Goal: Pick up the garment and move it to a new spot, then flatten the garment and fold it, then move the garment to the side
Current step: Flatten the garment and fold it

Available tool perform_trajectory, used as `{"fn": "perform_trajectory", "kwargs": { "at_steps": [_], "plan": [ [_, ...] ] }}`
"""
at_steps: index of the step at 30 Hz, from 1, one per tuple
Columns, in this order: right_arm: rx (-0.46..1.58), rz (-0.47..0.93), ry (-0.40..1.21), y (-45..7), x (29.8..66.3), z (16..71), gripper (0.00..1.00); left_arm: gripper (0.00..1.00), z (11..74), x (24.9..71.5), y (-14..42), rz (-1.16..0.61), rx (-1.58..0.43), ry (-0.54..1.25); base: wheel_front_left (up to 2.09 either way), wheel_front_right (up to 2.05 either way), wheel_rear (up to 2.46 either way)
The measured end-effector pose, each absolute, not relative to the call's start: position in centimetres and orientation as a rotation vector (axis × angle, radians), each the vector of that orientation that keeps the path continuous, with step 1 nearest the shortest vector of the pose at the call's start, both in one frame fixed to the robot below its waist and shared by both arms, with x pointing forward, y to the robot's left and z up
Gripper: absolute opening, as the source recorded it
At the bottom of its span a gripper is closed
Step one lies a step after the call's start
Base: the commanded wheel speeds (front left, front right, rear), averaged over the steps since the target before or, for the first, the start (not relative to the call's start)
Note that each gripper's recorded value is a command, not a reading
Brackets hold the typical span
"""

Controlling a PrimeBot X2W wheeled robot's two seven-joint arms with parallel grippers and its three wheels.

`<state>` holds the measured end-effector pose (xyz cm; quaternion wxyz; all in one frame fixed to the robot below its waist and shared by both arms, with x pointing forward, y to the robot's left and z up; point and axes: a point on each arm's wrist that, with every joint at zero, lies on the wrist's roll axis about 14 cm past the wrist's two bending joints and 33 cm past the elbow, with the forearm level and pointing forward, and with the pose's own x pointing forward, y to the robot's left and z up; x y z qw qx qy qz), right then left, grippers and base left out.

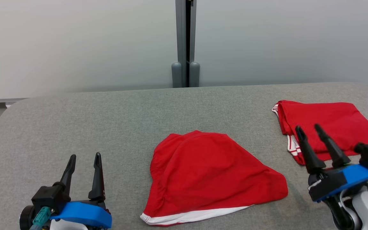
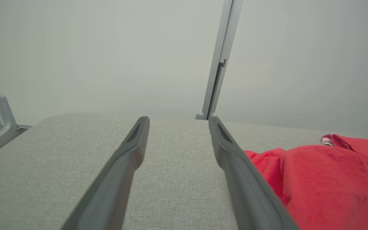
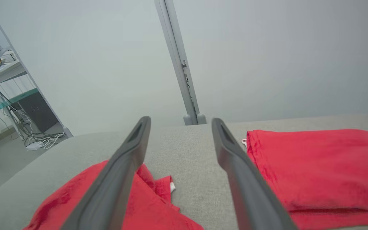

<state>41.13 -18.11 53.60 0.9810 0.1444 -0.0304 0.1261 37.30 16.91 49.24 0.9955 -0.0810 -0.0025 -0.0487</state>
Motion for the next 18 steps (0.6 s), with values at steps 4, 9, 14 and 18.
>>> {"fn": "perform_trajectory", "kwargs": {
  "at_steps": [4, 9, 14, 18],
  "plan": [
    [0.241, 0.212, -0.098, -18.7, 39.8, 53.5, 1.00, 1.00, 50.0, 37.2, 16.3, -0.113, -0.170, -0.032, 0.00, 0.00, 0.00],
    [0.193, 0.168, -0.115, -18.8, 38.4, 52.9, 1.00, 1.00, 50.0, 37.0, 15.6, -0.132, -0.176, -0.037, 0.00, 0.00, 0.00],
    [0.183, 0.165, -0.124, -18.2, 38.2, 53.0, 1.00, 1.00, 49.9, 36.9, 15.5, -0.141, -0.171, -0.040, 0.00, 0.00, 0.00],
    [0.171, 0.175, -0.141, -17.9, 38.6, 53.5, 1.00, 1.00, 49.9, 36.9, 15.7, -0.139, -0.158, -0.042, 0.00, 0.00, 0.00]
  ]
}}
